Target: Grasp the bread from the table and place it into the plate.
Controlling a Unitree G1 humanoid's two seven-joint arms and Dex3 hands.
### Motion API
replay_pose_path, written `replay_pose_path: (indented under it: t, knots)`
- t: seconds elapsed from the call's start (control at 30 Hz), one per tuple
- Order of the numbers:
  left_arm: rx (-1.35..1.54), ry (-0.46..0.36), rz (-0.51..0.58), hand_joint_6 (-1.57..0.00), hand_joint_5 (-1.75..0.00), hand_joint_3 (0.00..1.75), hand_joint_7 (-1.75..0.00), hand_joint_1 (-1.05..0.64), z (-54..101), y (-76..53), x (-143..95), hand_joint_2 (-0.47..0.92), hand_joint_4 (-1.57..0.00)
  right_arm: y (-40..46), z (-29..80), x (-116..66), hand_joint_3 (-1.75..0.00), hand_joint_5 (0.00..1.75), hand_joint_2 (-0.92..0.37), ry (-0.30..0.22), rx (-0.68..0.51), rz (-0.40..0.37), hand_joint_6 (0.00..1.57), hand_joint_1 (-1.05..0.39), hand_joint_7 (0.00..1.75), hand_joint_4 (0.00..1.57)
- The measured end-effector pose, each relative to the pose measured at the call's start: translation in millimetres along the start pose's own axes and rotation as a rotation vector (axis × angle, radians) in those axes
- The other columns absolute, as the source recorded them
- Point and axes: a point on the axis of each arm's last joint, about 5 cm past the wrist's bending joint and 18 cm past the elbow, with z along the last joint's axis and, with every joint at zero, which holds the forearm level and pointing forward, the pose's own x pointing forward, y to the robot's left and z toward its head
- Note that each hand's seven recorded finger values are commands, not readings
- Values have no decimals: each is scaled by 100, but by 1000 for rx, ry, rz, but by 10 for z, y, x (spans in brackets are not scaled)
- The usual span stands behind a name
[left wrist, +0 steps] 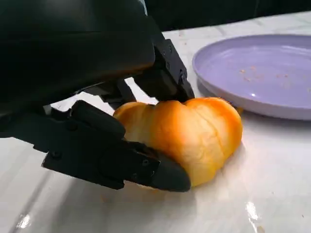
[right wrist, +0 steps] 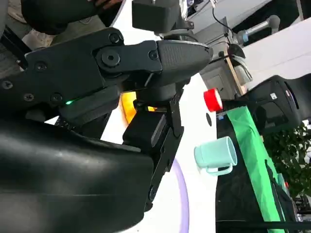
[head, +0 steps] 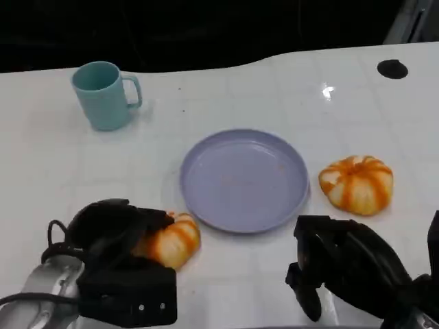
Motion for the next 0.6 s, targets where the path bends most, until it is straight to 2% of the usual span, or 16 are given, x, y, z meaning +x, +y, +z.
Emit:
replay_pose_path:
  t: [0.1, 0.33, 0.53, 0.6]
  knots:
    - [8, -13, 25, -69, -174, 62, -173, -28, -31, -22, -11, 86, -85, -1, 6, -4, -39, 161, -92, -1, -1, 0, 110, -91, 155, 128]
    - [59, -4, 33, -70, -175, 61, -175, -29, -69, -7, -61, 85, -88, 5, 10, -7, -41, 161, -92, -3, -2, 1, 109, -92, 155, 128]
    - [66, 38, 123, -67, -175, 65, -175, -27, 29, 90, -135, 80, -86, 6, 9, -7, -39, 162, -92, 0, 1, 0, 109, -92, 155, 128]
    - [64, 45, 154, -67, -175, 77, -175, -25, 56, 135, -145, 72, -86, 6, 8, -7, -39, 162, -92, 1, 2, -1, 109, -93, 155, 128]
